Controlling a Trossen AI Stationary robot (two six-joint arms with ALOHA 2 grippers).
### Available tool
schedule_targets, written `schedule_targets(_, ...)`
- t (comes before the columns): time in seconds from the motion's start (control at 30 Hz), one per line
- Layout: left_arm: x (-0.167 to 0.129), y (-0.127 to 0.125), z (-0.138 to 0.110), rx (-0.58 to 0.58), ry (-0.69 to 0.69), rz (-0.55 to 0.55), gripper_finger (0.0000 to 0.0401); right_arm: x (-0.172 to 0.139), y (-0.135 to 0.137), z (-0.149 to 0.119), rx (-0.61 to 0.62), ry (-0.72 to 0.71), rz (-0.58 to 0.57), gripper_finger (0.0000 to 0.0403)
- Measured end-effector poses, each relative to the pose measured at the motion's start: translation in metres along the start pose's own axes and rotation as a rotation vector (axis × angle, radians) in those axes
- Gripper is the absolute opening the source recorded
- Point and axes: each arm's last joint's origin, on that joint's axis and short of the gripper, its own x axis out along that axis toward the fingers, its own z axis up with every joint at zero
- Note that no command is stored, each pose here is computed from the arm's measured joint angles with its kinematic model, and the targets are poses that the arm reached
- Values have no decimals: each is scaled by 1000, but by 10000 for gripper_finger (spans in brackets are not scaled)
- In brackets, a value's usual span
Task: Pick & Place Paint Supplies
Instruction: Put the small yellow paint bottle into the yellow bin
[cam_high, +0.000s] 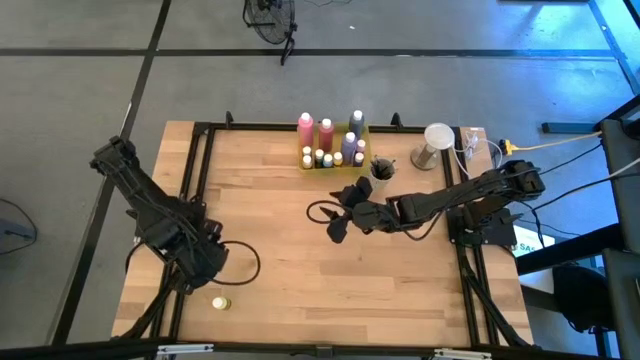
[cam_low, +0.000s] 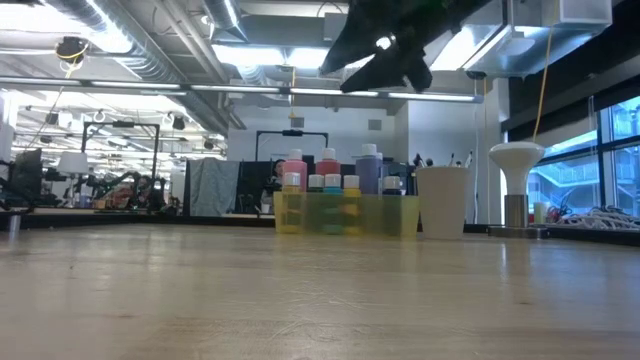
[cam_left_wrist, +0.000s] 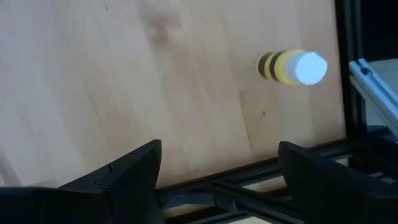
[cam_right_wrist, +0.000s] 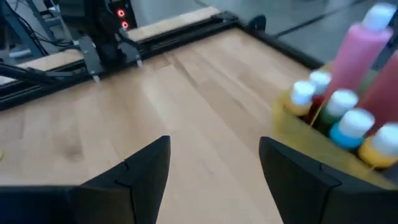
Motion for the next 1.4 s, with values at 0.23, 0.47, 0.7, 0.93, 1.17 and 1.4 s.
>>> schedule_targets(0.23, -4, -5, -3, 26, -47, -10, 317, 4, 19, -10, 14, -6, 126, 250)
schedule_targets(0.47, -4, -13, -4, 39, -75, -38, 317, -11, 44, -1, -115, -140, 355, 250)
schedule_targets(0.7, -5, -18, 2, 35, -144, -86, 317, -13, 46, 0, -83, -157, 372, 250)
schedule_targets(0.93, -6, -20, 7, 37, -189, -111, 317, -5, 51, -12, -103, -123, 375, 250)
schedule_targets(1.17, -6, -21, 7, -84, -193, -117, 317, -3, 55, -16, -143, -114, 418, 250)
schedule_targets(1.4, -6, -24, 8, -45, -209, -137, 317, -11, 64, -19, -229, -125, 513, 250)
